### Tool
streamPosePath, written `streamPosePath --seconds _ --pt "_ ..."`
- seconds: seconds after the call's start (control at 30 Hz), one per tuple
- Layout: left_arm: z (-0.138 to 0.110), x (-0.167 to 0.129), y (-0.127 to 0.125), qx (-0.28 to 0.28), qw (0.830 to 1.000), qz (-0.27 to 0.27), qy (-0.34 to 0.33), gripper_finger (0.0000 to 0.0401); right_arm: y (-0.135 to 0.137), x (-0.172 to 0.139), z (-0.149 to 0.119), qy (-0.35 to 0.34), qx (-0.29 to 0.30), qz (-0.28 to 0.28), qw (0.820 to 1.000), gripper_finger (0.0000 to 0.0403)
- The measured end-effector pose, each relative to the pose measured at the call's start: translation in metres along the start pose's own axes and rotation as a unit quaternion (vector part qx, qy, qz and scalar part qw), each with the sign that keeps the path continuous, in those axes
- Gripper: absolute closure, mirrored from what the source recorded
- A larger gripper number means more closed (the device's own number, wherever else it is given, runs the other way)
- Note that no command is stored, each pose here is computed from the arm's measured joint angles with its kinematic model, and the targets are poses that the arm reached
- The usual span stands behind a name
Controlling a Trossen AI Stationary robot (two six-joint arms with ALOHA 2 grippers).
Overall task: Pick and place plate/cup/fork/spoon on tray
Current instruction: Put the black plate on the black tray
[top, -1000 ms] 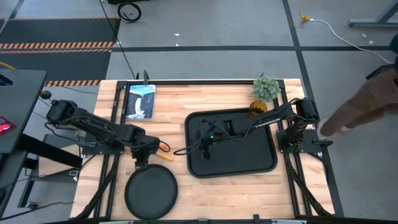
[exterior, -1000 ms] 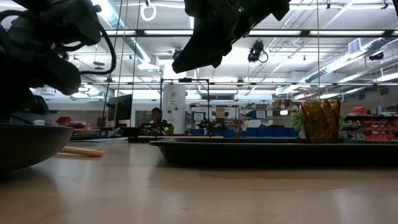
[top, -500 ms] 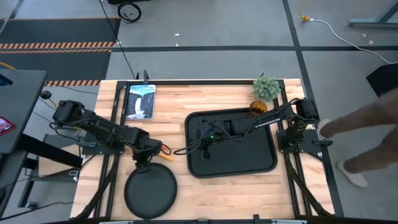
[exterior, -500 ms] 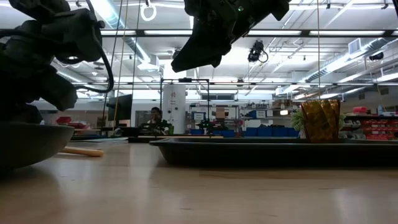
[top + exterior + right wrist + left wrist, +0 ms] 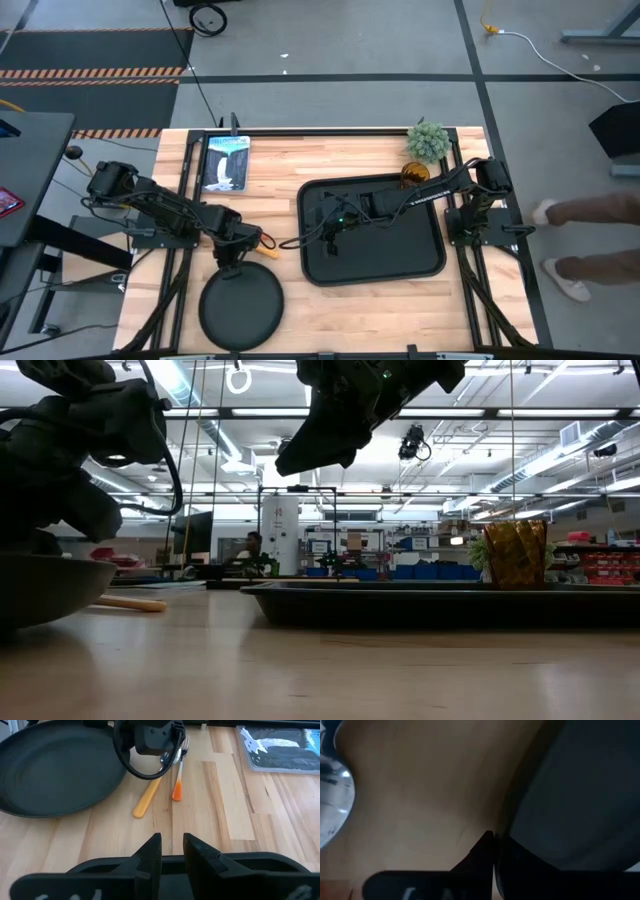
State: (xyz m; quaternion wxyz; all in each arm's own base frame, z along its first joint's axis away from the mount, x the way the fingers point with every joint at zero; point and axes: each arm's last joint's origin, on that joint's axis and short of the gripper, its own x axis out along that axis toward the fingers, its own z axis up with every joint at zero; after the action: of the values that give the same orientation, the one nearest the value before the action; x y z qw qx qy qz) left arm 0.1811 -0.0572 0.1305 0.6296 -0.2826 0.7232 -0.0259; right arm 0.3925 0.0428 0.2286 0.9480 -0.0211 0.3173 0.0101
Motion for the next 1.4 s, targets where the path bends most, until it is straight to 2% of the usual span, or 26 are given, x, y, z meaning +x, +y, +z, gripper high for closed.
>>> streamPosePath --seconds 0.2,0.43,0.6,0.8,0.93,1.1,1.4 --pt "0.002 -0.004 -0.004 -0.008 1.0 0.005 -0.002 0.0388 0.0 0.0 -0.002 0.009 -0.003 0.0 1.0 0.0315" --pt "0.01 -0.027 -0.015 0.003 1.0 0.012 -0.006 0.0388 -0.008 -0.008 -0.001 0.022 -0.008 -0.008 1.0 0.0315" --pt "0.021 -0.051 -0.016 0.006 1.0 0.011 -0.018 0.0388 -0.019 -0.025 0.004 0.029 -0.001 -0.013 0.999 0.0315" --pt "0.041 -0.083 -0.014 0.016 0.997 0.0 -0.075 0.0389 -0.027 -0.058 0.012 0.028 -0.011 -0.011 0.999 0.0315" --pt "0.062 -0.1 -0.014 0.024 0.994 0.02 -0.103 0.0389 -0.036 -0.082 0.018 0.016 -0.02 -0.016 1.0 0.0315" --pt "0.1 -0.116 -0.016 0.052 0.993 0.055 -0.095 0.0389 -0.052 -0.116 0.023 0.004 -0.009 -0.035 0.999 0.0315" --pt "0.188 -0.14 0.001 0.067 0.993 0.08 -0.062 0.0389 -0.077 -0.158 0.02 0.004 0.018 -0.062 0.998 0.0315"
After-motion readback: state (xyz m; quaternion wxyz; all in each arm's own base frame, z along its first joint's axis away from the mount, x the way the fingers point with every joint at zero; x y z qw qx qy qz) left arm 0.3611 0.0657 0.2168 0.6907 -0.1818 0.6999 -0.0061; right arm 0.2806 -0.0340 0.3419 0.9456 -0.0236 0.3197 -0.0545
